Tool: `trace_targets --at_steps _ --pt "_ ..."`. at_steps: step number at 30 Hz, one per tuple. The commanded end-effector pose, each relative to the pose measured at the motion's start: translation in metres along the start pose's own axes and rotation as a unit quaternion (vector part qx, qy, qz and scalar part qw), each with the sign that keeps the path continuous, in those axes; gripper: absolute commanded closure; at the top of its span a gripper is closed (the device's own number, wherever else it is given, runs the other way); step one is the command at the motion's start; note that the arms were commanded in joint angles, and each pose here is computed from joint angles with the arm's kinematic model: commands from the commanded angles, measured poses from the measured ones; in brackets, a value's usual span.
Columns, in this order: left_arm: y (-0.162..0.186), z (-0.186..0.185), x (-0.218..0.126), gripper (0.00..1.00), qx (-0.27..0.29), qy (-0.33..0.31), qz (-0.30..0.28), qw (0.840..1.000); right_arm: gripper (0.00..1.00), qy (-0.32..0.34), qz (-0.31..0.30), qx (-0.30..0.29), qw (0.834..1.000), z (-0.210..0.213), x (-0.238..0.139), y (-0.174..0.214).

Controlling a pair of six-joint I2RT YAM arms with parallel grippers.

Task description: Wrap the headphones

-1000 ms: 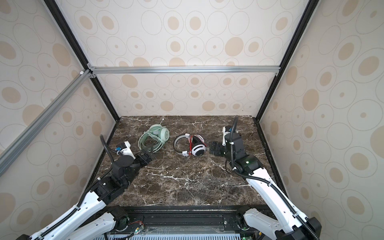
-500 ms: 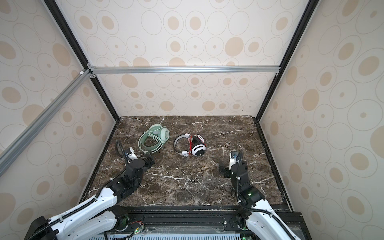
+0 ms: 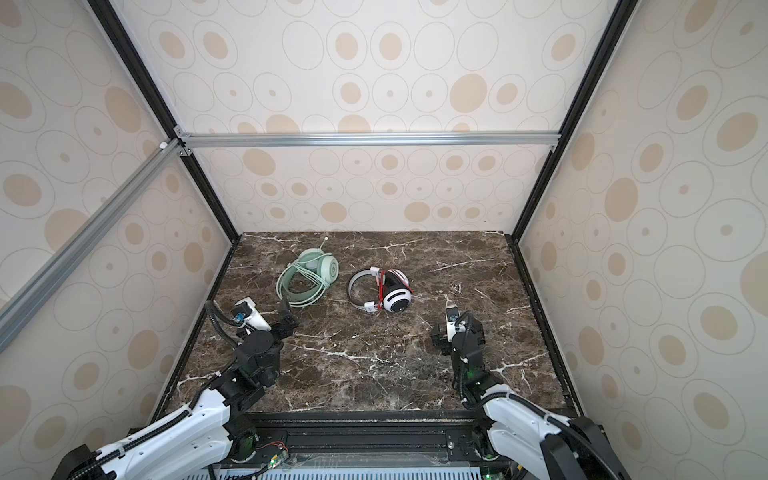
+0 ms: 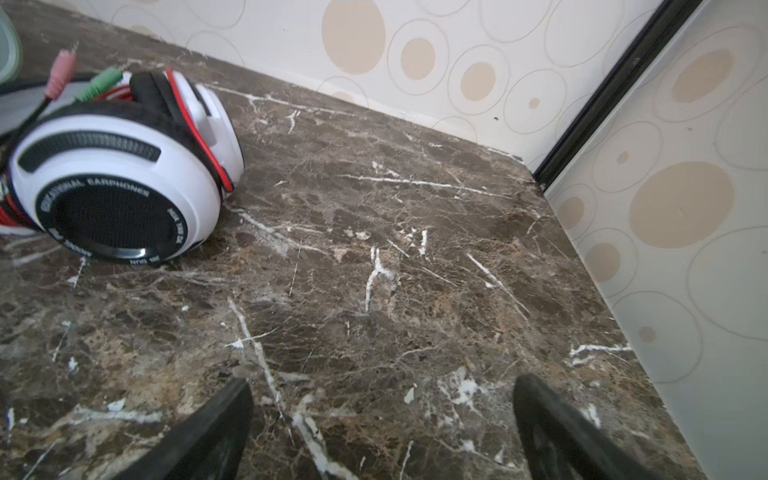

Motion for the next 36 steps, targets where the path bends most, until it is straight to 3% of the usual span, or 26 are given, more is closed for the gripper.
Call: trace_targets --at_steps 1,7,12,19,22,26,36 --pt "-0.009 0.004 0.0 0.02 0.009 -0.014 -0.028 0.999 0.0 -0.02 -0.065 -0.006 0.998 0.005 0.008 -0.019" --pt "-0.005 0.014 -0.008 0.02 0.037 -0.004 -0.07 0.997 0.03 -0.021 -0.063 0.049 0.997 -0.009 0.026 -0.024" --pt "0.001 0.029 -0.02 0.02 0.042 0.0 -0.116 0.992 0.0 0.038 -0.056 0.088 0.994 -0.035 0.037 -0.025" --pt "0.015 0.046 -0.017 0.02 0.085 -0.059 -0.112 0.988 0.0 0.069 -0.093 0.096 0.989 -0.04 0.044 -0.004" --pt "0.017 0.052 -0.015 0.02 0.094 -0.082 -0.115 0.985 0.0 0.049 -0.084 0.075 0.992 -0.034 0.052 -0.002" --pt "0.016 0.048 -0.016 0.02 0.136 -0.067 -0.122 0.981 0.0 0.002 -0.084 0.052 0.995 -0.024 0.05 0.0" --pt "0.037 0.076 -0.01 0.02 0.135 -0.121 -0.102 0.978 0.0 0.006 0.009 0.079 0.997 -0.034 0.083 -0.009"
Point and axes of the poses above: each gripper's point midway between its finger pads, its own x axis out along the fingers, its own z axis along the line the jaws close on, y = z × x, the point moved 7 cm from there along -x, back along the fingers, and after that the axes turned 10 degrees about x, right-handed, at the moved point
